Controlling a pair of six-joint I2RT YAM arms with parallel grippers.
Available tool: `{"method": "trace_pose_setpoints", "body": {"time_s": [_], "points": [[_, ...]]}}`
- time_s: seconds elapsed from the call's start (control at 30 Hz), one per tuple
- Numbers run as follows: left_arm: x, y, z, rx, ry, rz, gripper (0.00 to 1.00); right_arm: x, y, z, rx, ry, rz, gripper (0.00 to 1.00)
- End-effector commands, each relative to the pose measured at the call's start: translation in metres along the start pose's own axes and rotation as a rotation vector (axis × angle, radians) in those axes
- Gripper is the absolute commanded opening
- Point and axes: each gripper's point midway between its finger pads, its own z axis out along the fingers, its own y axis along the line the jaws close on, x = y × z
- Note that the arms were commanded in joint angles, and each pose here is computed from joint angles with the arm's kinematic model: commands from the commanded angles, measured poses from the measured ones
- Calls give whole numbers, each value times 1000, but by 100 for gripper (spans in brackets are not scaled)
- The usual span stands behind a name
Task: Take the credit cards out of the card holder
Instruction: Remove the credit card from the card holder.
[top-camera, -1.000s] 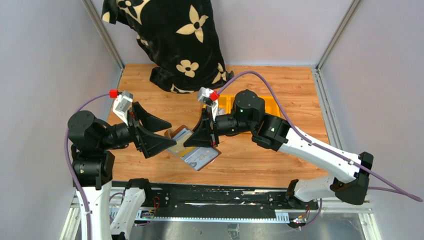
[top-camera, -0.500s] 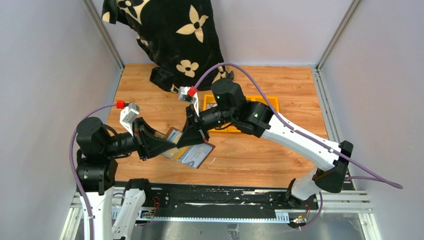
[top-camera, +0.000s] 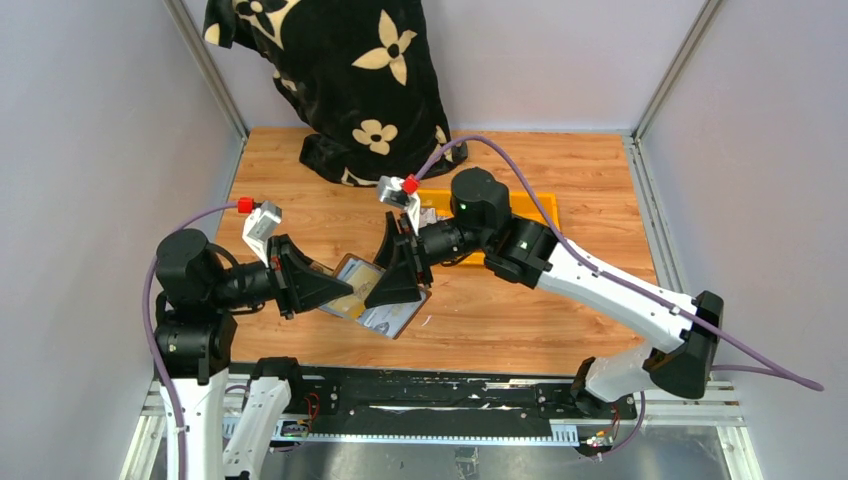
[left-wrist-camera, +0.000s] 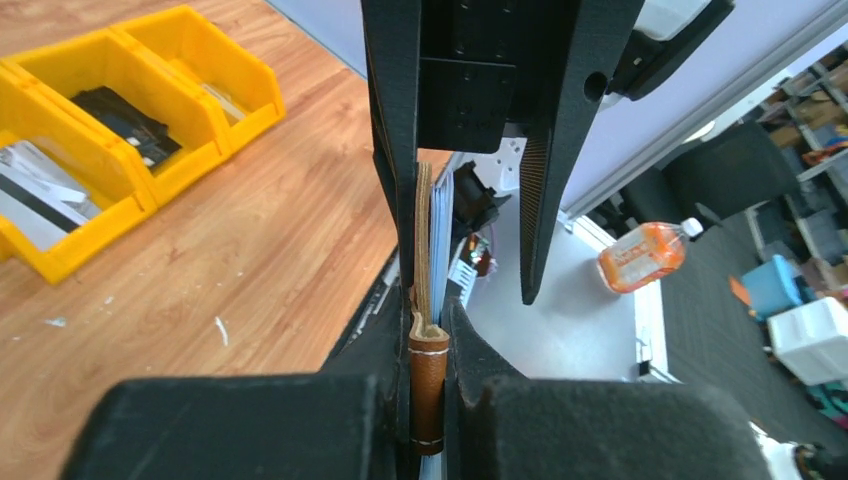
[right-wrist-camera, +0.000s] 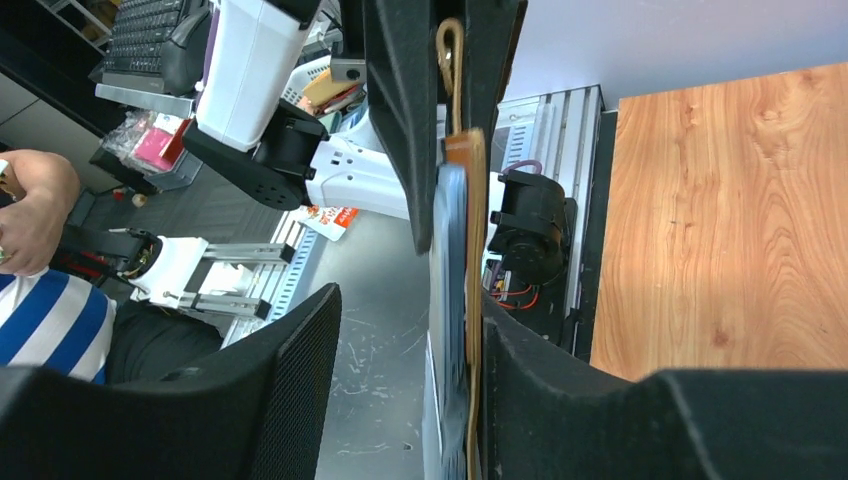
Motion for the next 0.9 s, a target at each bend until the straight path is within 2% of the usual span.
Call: {"method": "trace_pose_setpoints", "body": {"time_s": [0.0,0.13,0.27,0.37,0.4,0.47,0.5,0.57,0.6,0.73,0.87], "points": [[-26,3,4,-28,-62,-47,0,-1,31,-17,-89,-62,-14,51],[-40,-6,4,1,-139,-68,0,11,26,-24,-52,-79,10,43],[-39,-10,3,-3,-155,-51,0,13,21,-32,-21,-80,37,24],[-32,-2,3,-33,-138,-50,0,7,17,-38,8,-85,42,5],[-28,2,3,-46,-130,-32,8,8,15,-39,19,-67,52,0],[-16,8,3,-47,-98,-25,46,10,11,-40,48,-21,66,0],[-12,11,4,-42,-89,-27,59,11,8,-40,65,5,78,0],[-3,14,4,-26,-67,-33,71,14,3,-37,82,60,101,0],[1,14,5,-6,-50,-42,74,12,1,-35,86,83,89,0],[14,13,6,64,15,-70,76,25,-4,-25,120,196,67,0],[24,7,4,116,41,-69,69,34,-5,-14,127,283,56,0]]}}
